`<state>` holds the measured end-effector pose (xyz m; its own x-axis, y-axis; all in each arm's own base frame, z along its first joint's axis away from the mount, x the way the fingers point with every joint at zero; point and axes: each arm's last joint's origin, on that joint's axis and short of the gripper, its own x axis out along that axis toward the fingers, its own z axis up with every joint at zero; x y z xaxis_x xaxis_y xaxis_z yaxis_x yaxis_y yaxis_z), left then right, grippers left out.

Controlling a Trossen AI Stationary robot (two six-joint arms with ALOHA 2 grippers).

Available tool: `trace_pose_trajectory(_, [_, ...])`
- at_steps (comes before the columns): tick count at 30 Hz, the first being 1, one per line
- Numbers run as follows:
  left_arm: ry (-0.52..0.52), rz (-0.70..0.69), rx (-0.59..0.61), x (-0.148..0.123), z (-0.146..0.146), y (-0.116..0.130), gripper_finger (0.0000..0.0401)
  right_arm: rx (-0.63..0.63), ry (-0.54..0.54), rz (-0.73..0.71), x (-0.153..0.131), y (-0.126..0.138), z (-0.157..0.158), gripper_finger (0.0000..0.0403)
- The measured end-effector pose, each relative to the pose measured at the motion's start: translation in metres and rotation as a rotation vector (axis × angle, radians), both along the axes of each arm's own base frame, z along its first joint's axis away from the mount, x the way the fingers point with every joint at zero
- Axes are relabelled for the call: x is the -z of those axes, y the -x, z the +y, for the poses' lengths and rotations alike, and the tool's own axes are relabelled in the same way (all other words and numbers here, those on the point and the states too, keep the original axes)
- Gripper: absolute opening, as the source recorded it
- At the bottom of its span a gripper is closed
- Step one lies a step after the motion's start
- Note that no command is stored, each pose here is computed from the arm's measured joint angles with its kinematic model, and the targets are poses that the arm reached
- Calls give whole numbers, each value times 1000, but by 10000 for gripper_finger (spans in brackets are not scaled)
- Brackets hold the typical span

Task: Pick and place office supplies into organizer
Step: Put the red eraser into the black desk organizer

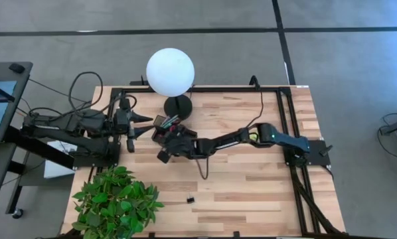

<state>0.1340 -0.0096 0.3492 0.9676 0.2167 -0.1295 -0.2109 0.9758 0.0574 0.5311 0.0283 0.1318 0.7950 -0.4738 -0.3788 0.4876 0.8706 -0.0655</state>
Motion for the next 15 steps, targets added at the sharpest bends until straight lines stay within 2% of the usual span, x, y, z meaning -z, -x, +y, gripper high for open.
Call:
trace_pose_trajectory(3, [-2, 11, 0, 1, 0, 0, 118, 49, 12, 84, 5, -3, -1, 16])
trace_pose_trajectory(11, [-8, 45, -7, 4, 0, 1, 118, 38, -29, 116, 3, -7, -15, 15])
trace_pose_trajectory(15, [-9, 52, -8, 5, 0, 1, 118, 37, -37, 112, 3, -7, -20, 40])
